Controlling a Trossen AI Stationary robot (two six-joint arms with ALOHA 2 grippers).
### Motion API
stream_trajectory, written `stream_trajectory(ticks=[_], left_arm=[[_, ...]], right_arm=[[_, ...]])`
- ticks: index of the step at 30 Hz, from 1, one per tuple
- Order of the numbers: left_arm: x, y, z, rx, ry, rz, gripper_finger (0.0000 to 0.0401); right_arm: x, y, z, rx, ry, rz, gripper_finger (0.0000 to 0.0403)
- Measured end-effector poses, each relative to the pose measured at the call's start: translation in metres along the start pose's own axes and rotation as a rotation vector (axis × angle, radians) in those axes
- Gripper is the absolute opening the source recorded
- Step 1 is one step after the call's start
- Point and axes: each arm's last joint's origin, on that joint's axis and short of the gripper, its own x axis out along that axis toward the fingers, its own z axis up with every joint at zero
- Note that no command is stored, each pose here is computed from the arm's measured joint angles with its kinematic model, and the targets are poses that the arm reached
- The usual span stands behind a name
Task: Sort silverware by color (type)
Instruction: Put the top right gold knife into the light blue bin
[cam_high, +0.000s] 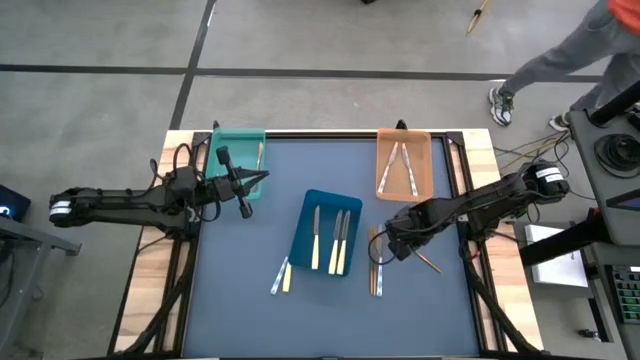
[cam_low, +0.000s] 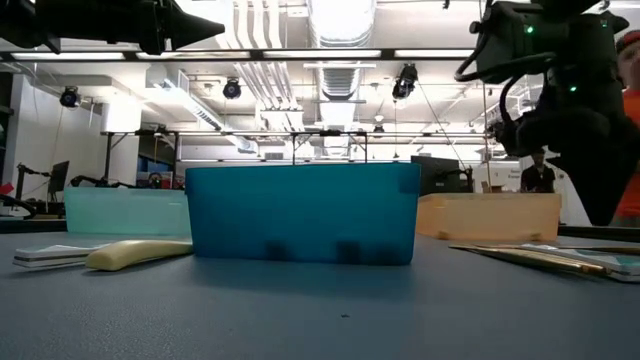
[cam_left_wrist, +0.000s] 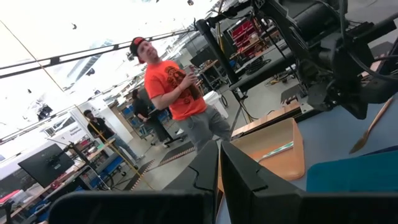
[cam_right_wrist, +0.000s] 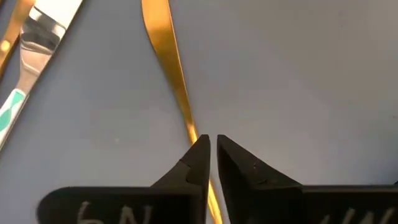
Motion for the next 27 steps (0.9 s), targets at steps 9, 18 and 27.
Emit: stream_trajectory(ticks=[9,18,27], left_arm=[[0.0,0.0,0.0,0.0,0.0,0.0,0.0],[0.0,0.0,0.0,0.0,-0.001,0.001,0.0],[0.0,0.0,0.0,0.004,0.0,0.001,0.0]], right_arm=[[0.015,0.006,0.004,-0.036,0.018,-0.05,0.0119],[0.025,0.013,0.008,-0.086,0.016,-0.051,0.0157],[0.03,0.015,0.009,-0.097,0.015,-0.052,0.0128]])
